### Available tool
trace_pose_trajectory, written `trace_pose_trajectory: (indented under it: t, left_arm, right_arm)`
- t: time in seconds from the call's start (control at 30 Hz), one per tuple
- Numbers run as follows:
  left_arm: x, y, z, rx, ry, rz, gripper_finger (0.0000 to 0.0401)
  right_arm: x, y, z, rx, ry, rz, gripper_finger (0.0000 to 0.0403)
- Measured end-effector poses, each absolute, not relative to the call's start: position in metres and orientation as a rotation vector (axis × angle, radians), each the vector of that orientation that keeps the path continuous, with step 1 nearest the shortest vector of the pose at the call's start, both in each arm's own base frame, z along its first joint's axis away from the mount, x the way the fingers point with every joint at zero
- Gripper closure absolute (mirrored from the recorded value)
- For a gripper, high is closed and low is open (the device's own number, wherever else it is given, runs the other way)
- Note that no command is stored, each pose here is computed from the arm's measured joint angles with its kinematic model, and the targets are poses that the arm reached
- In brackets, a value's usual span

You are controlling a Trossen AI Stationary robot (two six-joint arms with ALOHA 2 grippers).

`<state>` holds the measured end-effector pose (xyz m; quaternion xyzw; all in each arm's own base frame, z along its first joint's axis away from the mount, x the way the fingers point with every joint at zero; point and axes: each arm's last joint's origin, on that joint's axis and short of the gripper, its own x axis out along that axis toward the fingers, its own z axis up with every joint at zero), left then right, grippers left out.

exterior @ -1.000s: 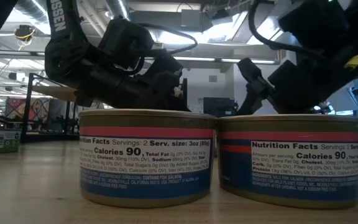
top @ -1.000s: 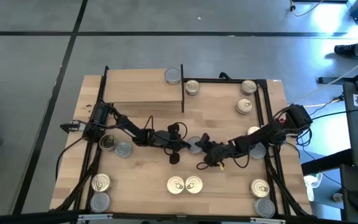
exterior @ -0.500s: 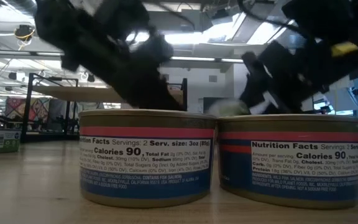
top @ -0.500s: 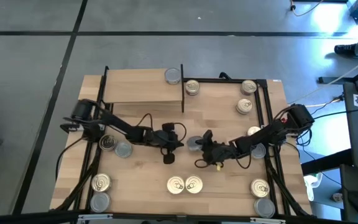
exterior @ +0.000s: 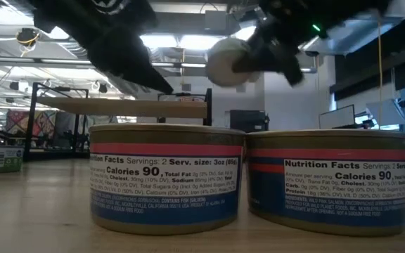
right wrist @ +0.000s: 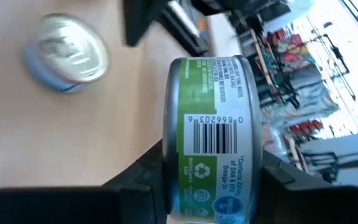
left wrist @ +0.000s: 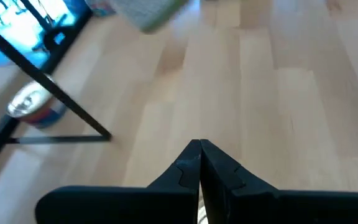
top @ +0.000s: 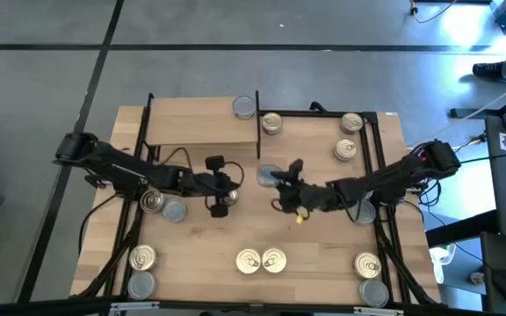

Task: Stack canned seafood by type on shelf
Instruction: Stack the green tuna can on top of the green tuna can on the shelf

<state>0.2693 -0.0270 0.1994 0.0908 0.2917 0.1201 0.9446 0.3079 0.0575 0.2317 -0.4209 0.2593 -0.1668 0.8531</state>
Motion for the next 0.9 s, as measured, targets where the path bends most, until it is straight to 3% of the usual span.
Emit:
trace_pose_trajectory:
  t: [0.37,0.9]
  left_arm:
    - [0.215,0.007,0.212,0.199,0.412,0.358,0.0400]
    - [0.205,0.028,0.205,0.206,0.435,0.451,0.0400]
  right_arm:
    - [0.345,-0.009,0.308,-0.810,0.570,-0.535,0.0263]
    - [0.402,-0.108,0.310,-0.740,0.648,-0.600,0.0263]
